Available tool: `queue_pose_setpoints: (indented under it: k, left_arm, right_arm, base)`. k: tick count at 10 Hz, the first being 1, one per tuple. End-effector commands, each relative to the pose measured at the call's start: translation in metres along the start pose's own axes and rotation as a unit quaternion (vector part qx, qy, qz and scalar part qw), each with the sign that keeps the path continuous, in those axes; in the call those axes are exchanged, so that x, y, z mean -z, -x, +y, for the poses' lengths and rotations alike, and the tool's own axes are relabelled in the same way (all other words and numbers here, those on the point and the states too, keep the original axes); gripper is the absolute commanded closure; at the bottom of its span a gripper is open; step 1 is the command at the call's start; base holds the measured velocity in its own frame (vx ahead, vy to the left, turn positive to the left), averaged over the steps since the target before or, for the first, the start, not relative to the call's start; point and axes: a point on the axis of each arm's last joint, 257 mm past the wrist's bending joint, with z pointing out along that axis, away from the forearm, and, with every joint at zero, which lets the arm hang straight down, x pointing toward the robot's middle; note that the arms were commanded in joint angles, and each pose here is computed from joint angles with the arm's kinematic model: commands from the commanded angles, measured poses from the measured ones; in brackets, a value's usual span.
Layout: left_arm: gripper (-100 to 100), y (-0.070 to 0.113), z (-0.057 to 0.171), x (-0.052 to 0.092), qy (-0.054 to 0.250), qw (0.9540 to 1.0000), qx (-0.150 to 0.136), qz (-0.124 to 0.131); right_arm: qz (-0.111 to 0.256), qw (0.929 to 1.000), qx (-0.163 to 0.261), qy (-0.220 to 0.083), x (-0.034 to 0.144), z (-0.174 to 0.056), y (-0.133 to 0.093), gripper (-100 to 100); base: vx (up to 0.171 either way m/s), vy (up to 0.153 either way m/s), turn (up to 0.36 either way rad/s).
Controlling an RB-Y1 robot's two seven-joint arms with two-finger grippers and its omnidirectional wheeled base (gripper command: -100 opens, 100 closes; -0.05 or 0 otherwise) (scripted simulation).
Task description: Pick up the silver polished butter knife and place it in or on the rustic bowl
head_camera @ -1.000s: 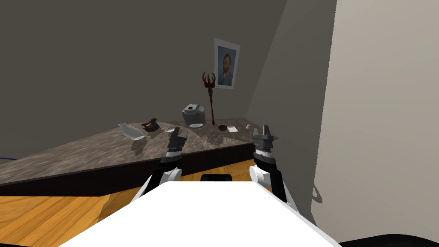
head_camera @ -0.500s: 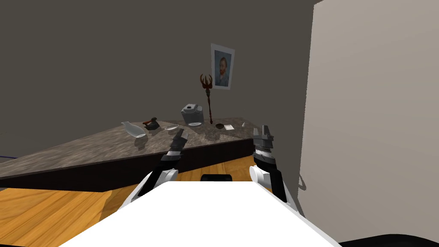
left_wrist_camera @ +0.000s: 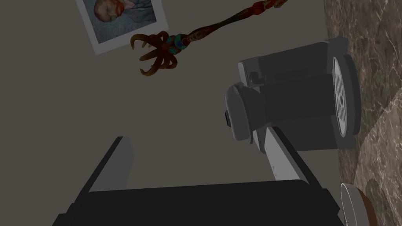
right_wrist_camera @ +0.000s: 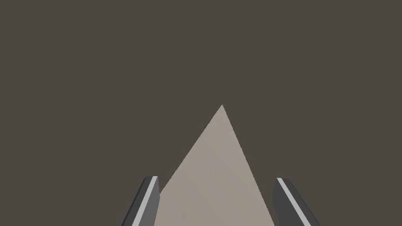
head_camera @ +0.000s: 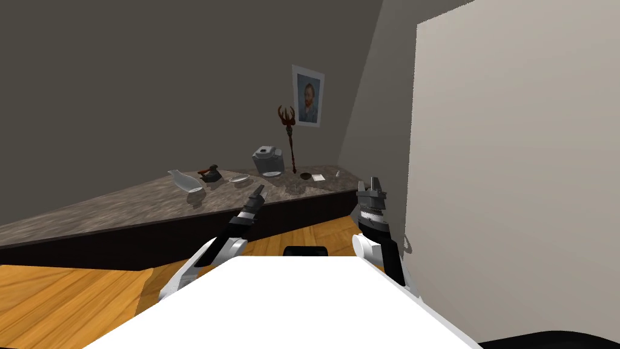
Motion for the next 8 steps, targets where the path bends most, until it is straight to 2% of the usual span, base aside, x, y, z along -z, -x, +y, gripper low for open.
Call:
queue_pose_setpoints:
  k: [1,2,3,5,6,7,8]
  left_arm:
    - [-100,0.003,0.012,-0.001,0.019,0.9997,-0.008,0.008]
    - [-100,0.004,0.028,-0.001,0.044,0.9986,-0.02,0.02]
    - [-100,0.004,0.028,-0.001,0.044,0.9986,-0.02,0.02]
    - [-100,0.009,0.056,0.0,0.088,0.9944,-0.042,0.04]
    - [-100,0.01,0.061,0.001,0.096,0.9934,-0.045,0.042]
    - [-100,0.013,0.075,0.002,0.119,0.9898,-0.059,0.053]
    - [-100,0.014,0.077,0.002,0.123,0.9892,-0.059,0.053]
  right_arm:
    - [0.0,1.0,0.0,0.0,0.0,0.0,0.0,0]
    - [0.0,1.0,0.0,0.0,0.0,0.0,0.0,0]
    - [0.0,1.0,0.0,0.0,0.0,0.0,0.0,0]
    - [0.0,1.0,0.0,0.0,0.0,0.0,0.0,0]
    - [0.0,1.0,0.0,0.0,0.0,0.0,0.0,0]
    - [0.0,1.0,0.0,0.0,0.0,0.0,0.0,0]
    - [0.0,1.0,0.0,0.0,0.0,0.0,0.0,0]
  base:
    - [-0.078,-0.092,-0.029]
    - [-0.056,-0.068,-0.047]
    - [-0.05,-0.049,-0.039]
    - [-0.074,-0.08,-0.101]
    - [-0.045,-0.095,-0.035]
    - [-0.048,-0.093,-0.08]
    - [-0.031,-0.068,-0.04]
